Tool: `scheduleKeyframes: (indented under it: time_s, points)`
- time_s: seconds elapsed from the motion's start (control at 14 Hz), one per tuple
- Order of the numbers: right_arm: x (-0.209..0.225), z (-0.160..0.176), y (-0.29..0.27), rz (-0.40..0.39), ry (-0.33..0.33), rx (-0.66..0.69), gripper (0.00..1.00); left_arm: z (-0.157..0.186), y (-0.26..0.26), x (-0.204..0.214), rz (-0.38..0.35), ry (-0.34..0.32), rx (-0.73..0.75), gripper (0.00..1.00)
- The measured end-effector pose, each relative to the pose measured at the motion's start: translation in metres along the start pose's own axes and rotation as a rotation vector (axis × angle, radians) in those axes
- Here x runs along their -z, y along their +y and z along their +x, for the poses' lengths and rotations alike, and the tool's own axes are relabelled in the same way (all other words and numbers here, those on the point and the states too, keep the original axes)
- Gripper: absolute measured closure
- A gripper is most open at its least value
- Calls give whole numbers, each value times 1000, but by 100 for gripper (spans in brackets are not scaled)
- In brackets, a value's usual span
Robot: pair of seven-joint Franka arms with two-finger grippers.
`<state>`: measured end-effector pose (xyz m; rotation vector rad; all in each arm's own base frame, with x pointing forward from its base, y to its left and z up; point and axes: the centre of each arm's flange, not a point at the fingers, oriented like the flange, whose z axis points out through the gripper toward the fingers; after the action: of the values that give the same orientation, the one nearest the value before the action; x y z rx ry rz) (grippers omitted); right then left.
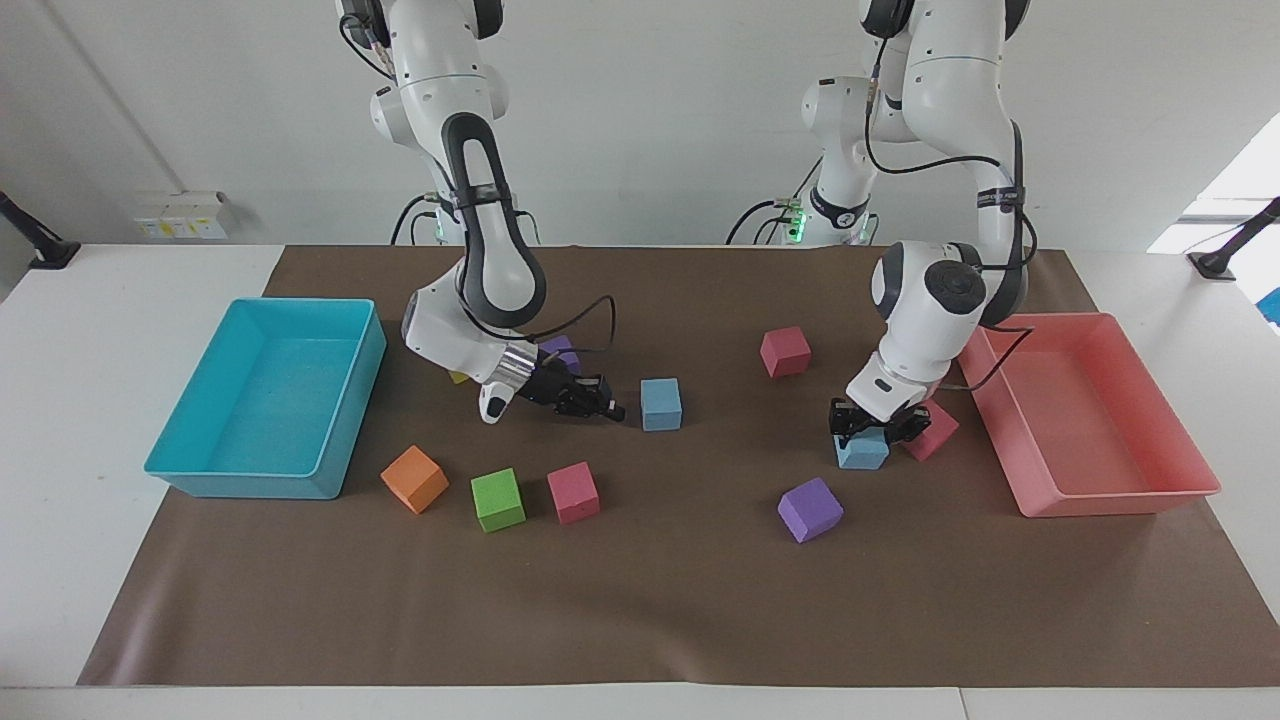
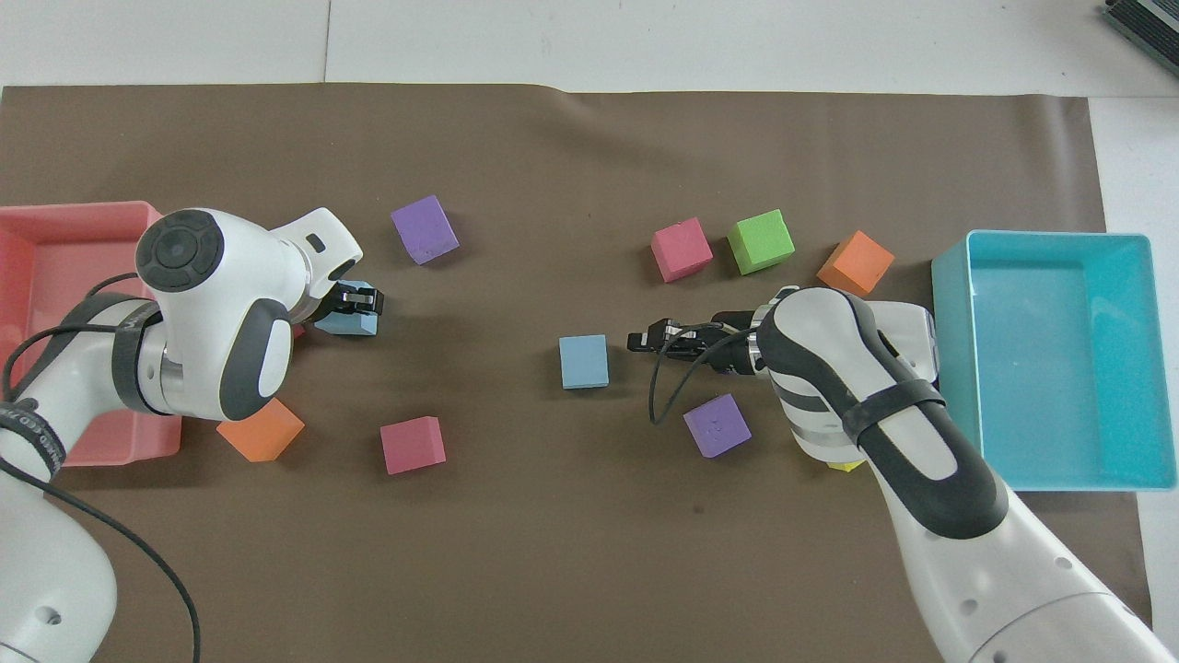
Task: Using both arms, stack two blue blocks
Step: 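Grasp the second light blue cube with the left gripper and lift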
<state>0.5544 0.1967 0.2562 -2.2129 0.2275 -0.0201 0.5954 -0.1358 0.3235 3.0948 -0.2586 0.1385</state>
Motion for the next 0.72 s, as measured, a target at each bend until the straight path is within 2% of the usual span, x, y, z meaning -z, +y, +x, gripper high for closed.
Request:
scheduleKeyframes:
  time_s: [0.36,0.72]
  points:
    - [0,-1,1,-1,-1,-1,99,2,0,29,-1,32,1,40]
    - [-1,-1,0,-1,-2,-1,99,-13,2,100,1,14,-4,40]
